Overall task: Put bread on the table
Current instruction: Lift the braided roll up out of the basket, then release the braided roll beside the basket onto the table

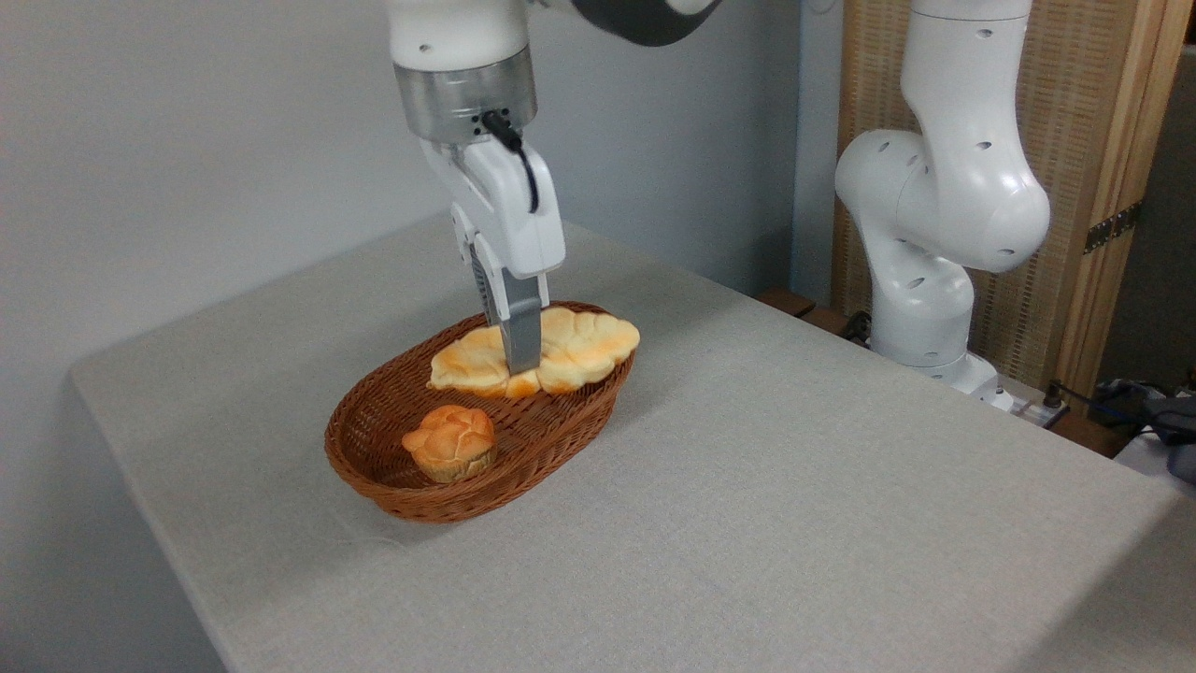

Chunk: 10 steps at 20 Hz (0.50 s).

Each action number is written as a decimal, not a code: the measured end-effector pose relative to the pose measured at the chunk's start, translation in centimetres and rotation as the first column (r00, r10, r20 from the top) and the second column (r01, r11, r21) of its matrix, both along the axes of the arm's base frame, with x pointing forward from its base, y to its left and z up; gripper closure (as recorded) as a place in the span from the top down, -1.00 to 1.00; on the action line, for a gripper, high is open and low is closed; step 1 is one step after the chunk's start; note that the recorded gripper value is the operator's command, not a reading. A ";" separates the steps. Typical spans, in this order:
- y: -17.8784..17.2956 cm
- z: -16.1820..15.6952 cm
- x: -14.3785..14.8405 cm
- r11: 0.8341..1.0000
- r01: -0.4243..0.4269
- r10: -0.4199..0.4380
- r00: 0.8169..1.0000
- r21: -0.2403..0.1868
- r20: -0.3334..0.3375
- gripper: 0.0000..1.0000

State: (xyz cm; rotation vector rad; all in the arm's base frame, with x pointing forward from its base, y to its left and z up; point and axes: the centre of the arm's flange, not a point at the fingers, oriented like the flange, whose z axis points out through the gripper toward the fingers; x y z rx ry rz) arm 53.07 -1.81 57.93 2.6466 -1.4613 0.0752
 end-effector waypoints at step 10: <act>2.3 0.9 0.0 0.997 -0.055 0.054 0.999 -0.059 -0.006 0.99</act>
